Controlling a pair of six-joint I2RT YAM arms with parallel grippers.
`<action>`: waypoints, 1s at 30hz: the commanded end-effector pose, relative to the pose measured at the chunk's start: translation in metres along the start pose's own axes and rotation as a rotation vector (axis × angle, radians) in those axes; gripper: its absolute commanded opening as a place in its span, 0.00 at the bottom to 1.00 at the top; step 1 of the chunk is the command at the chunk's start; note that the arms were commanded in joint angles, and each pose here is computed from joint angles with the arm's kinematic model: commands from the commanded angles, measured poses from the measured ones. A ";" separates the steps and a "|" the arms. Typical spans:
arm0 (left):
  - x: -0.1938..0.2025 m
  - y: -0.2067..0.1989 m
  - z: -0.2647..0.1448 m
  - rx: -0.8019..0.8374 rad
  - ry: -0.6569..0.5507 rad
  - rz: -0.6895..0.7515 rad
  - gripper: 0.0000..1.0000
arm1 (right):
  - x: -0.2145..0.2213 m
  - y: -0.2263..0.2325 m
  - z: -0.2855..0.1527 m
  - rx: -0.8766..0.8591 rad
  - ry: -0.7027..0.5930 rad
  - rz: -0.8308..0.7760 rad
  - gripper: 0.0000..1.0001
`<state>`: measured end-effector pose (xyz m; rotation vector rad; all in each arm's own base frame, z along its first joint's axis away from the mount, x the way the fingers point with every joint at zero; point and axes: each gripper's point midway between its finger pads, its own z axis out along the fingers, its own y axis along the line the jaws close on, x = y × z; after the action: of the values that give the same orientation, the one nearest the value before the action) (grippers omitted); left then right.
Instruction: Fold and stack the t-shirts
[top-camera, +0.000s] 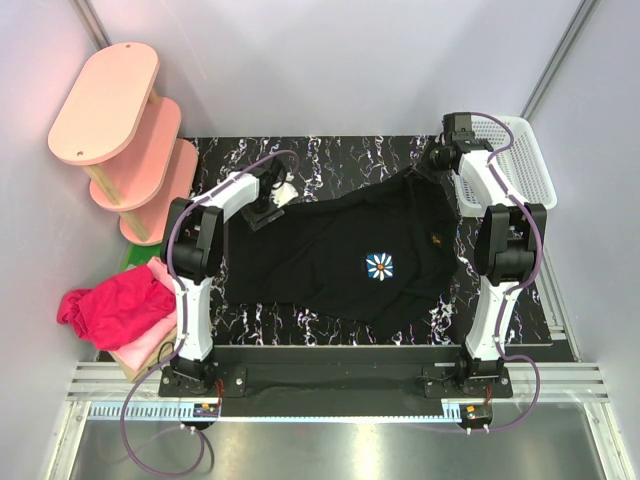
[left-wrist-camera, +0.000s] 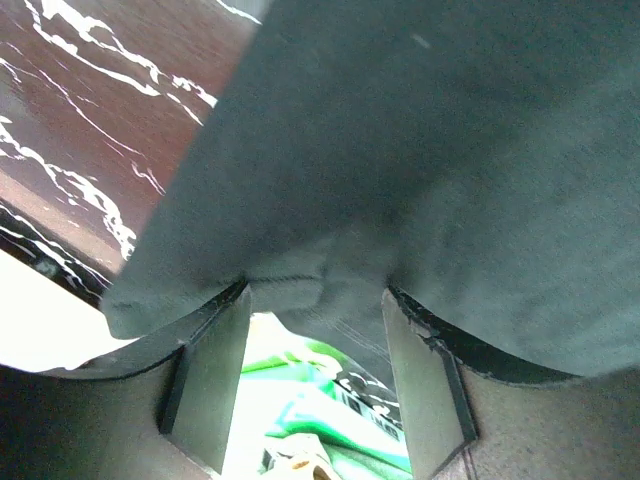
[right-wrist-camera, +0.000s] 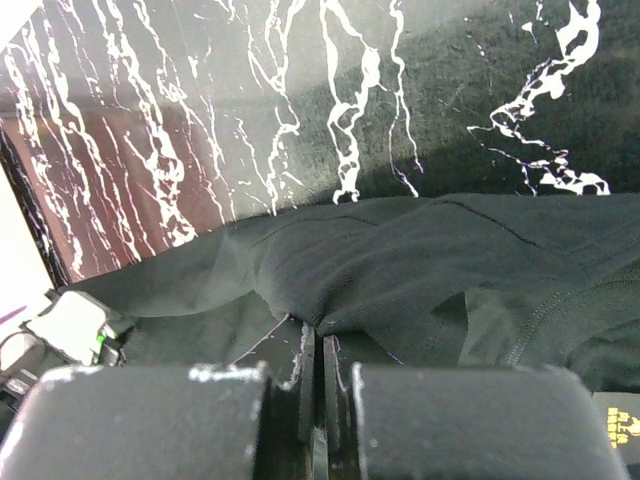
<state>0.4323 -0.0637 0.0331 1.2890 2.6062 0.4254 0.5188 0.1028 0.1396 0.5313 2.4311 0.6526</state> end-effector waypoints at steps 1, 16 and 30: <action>-0.009 0.020 0.000 -0.027 -0.032 -0.013 0.60 | -0.005 0.005 -0.005 -0.030 -0.021 -0.031 0.00; 0.010 0.020 0.022 0.021 0.011 -0.020 0.44 | -0.009 0.007 -0.008 -0.029 -0.038 -0.034 0.00; 0.004 0.035 0.000 -0.020 -0.025 -0.004 0.27 | -0.009 0.009 -0.010 -0.032 -0.039 -0.036 0.00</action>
<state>0.4440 -0.0400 0.0234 1.2918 2.6333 0.4231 0.5150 0.1022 0.1325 0.5273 2.4490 0.6445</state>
